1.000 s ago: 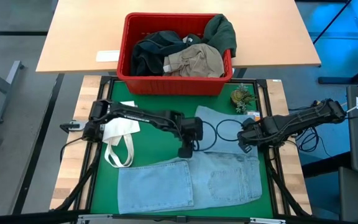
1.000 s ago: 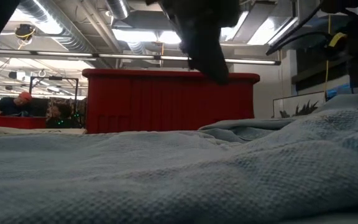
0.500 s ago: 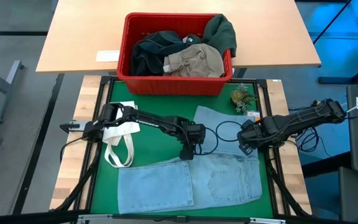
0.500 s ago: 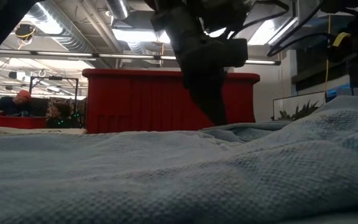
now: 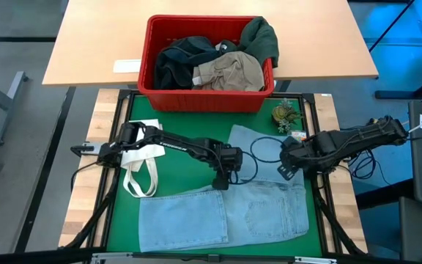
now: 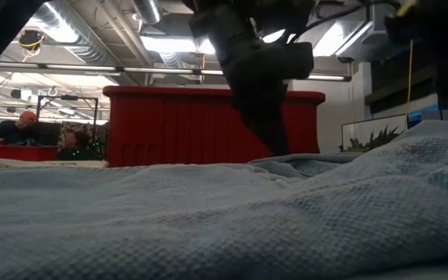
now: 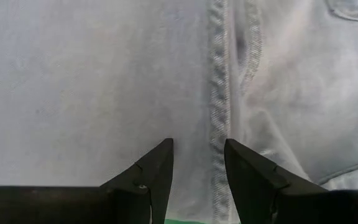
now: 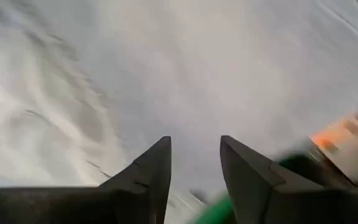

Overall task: Fold Laundry from Bin
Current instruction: Fold the light blue jeans

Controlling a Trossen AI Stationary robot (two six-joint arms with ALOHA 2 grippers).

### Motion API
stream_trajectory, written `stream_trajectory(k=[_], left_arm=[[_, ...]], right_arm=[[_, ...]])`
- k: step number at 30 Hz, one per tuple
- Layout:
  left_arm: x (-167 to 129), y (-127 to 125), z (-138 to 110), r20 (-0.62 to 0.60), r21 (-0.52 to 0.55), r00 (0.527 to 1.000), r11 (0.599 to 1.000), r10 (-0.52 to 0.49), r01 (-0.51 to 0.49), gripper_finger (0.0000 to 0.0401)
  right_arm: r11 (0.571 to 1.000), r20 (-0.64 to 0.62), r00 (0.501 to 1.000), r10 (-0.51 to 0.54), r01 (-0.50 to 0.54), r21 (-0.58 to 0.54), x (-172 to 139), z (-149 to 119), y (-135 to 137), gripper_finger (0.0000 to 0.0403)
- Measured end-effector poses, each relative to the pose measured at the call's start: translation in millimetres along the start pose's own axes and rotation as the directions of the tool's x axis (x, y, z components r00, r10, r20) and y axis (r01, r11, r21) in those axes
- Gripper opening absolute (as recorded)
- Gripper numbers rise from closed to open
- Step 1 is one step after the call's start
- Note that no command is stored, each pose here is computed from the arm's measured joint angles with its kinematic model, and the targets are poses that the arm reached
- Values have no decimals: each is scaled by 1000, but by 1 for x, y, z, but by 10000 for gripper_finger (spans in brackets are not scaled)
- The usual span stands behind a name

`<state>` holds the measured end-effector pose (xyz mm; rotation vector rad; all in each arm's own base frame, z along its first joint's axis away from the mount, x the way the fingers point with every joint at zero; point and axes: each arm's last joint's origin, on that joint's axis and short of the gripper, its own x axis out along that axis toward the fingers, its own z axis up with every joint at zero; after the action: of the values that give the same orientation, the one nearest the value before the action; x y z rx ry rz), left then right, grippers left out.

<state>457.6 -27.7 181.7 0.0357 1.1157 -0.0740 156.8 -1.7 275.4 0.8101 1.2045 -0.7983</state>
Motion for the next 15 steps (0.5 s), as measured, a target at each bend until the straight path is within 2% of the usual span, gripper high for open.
stream_trajectory(k=[4, 12, 15], left_arm=[[0, -6, 1, 10, 11, 1000, 1000, -7, 7, 139], [0, -7, 1, 8, 13, 1000, 1000, -9, 9, 139], [0, -7, 1, 8, 13, 1000, 1000, -8, 8, 139]], right_arm=[[996, 13, 997, 78, -77, -48, 14, 3, 10, 138], [998, -167, 986, -19, 9, -61, 55, -10, 1, 138], [997, -195, 980, -45, 33, -63, 65, -14, -4, 138]])
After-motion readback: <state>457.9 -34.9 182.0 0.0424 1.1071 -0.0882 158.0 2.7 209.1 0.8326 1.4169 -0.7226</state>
